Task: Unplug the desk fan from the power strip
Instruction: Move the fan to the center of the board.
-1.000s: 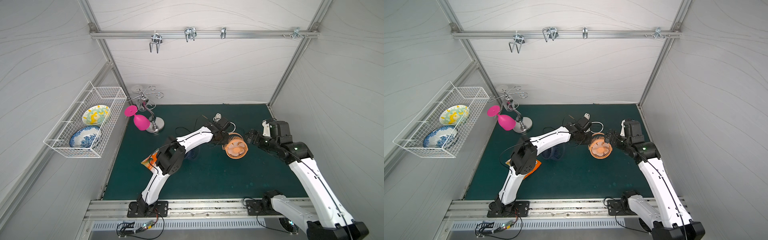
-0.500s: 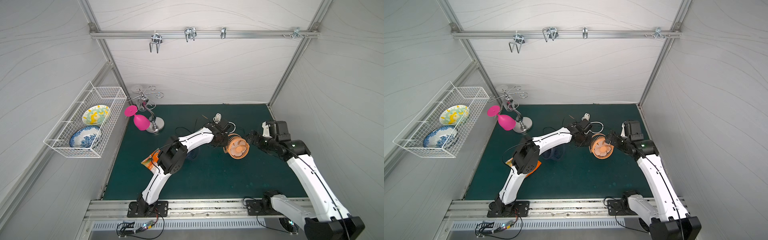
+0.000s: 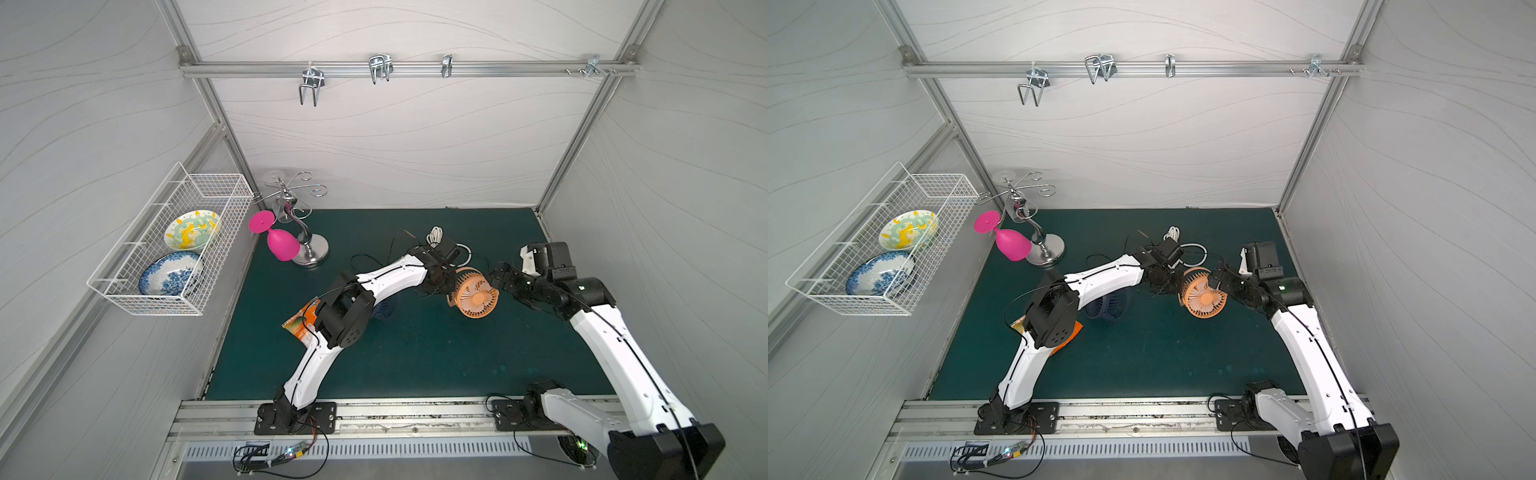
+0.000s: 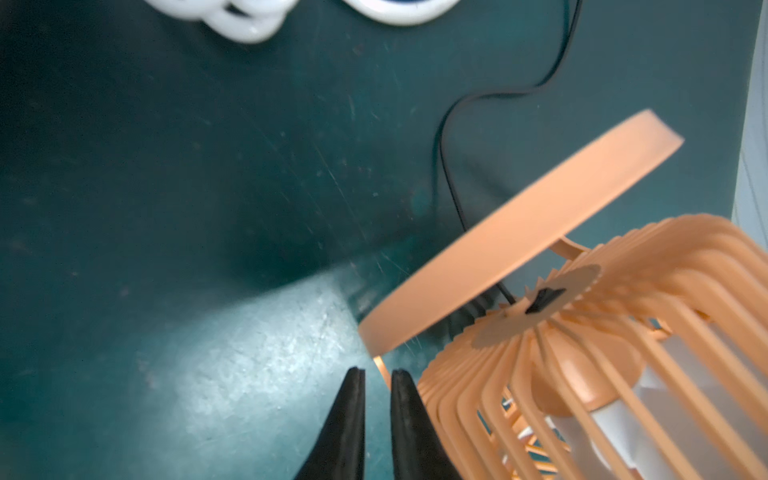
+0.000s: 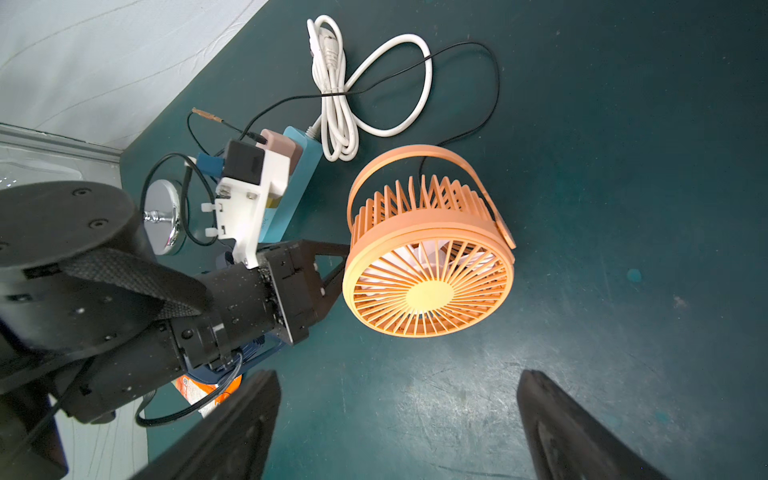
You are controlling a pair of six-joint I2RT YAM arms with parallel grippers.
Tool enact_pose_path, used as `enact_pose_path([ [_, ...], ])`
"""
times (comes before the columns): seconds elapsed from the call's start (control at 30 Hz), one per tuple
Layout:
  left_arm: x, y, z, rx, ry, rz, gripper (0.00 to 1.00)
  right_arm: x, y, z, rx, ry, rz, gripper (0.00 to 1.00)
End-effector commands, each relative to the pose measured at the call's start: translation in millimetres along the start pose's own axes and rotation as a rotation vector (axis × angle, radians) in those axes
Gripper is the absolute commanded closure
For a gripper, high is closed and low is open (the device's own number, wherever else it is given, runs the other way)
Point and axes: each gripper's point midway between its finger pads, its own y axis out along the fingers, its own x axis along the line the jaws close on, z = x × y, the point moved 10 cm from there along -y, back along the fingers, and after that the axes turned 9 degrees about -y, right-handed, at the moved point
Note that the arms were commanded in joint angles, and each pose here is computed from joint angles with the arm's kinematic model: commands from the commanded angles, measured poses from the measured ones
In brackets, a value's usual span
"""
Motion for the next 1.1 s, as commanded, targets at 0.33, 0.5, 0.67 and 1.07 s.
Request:
enact_pose_path([
  [0.33, -12.3, 32.8, 9.5, 0.073, -0.009, 0.040, 0.85, -3.8, 1.0, 3.0, 0.027, 0.015, 0.004, 0.06],
  [0.5, -12.3, 23.9, 8.3, 0.054, 0.018, 0.026, 0.85, -4.6, 3.2, 3.7, 0.029, 0.019, 0.003, 0.06],
  [0.67, -8.1, -2.4, 7.5, -0.002, 0.073, -0.014, 0.78, -4.1, 2.6, 2.0, 0.019, 0.018, -0.001, 0.04],
  [1.07, 11.7, -78.3, -8.1, -0.118, 0.224, -0.067, 0.30, 1.8, 2.2, -6.9, -0.003, 0.014, -0.031, 0.01],
])
